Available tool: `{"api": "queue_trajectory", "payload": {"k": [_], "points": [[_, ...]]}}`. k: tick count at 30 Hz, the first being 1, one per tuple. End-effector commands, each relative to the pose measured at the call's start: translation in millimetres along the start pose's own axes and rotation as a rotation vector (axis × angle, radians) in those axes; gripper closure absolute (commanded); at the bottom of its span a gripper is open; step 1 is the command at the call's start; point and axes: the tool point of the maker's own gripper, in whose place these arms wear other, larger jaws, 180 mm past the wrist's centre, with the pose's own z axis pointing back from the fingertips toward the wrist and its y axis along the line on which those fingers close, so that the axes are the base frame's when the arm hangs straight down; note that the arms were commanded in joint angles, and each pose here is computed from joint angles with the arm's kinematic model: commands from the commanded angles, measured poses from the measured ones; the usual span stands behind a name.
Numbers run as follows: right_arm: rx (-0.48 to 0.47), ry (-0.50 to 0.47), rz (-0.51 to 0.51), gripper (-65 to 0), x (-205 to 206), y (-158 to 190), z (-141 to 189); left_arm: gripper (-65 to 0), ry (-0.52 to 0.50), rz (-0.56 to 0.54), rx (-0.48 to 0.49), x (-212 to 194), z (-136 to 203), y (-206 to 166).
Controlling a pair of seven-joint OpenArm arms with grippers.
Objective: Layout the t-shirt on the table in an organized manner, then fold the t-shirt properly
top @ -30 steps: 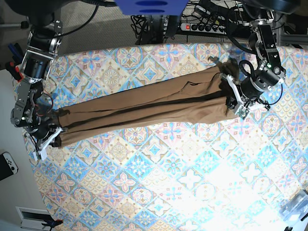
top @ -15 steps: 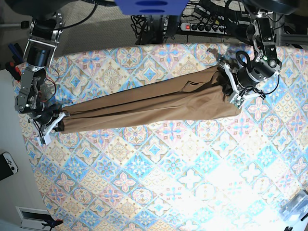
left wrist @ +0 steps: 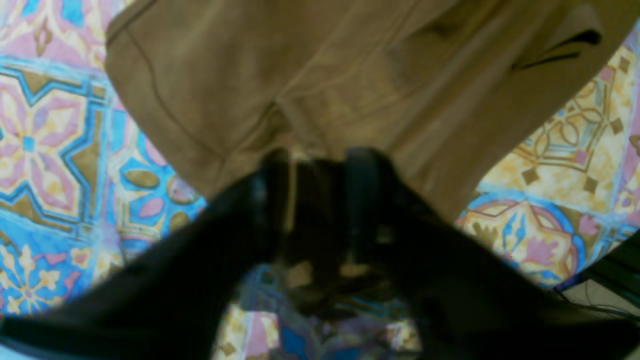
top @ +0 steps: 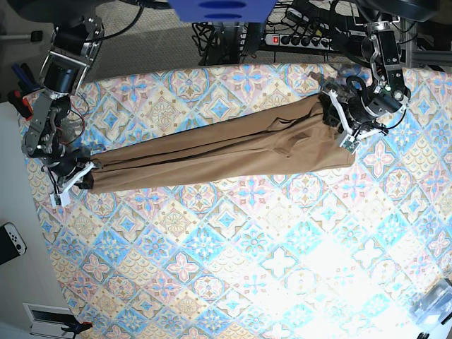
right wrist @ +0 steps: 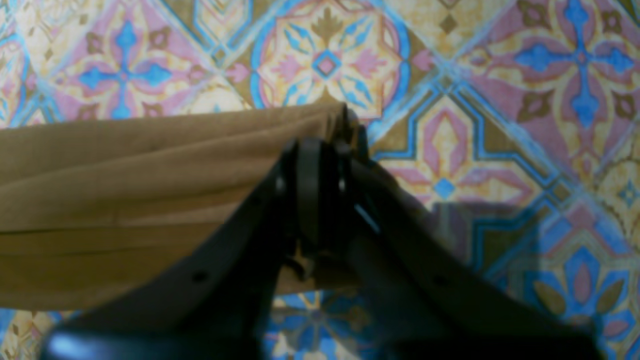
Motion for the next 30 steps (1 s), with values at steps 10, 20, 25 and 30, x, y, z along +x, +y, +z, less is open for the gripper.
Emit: {"api": "queue_trajectory", "payload": {"k": [10,20,25,30], "points": [[-0.023,-0.036,0.003,-31.0,6.2,-11.0,10.1,-34.2,-0.112,-0.025,0.026,34.1,13.9,-1.6],[-0.065,-0.078,-0.051,-31.8,11.3,-30.9,21.5,-34.7,-0.133,0.009,0.032,37.0,14.0,-1.6],[-0.068,-0.081,-0.058,-34.3,12.0,-32.5,22.5,-34.7,-0.135,0.011,0.03,37.3,13.8,-2.2],[-0.099,-0.234,-0.116,-41.2,47.3,-49.9,49.3,-34.8,-0.211,0.055,-0.029,53.3,14.6,-13.3]]}}
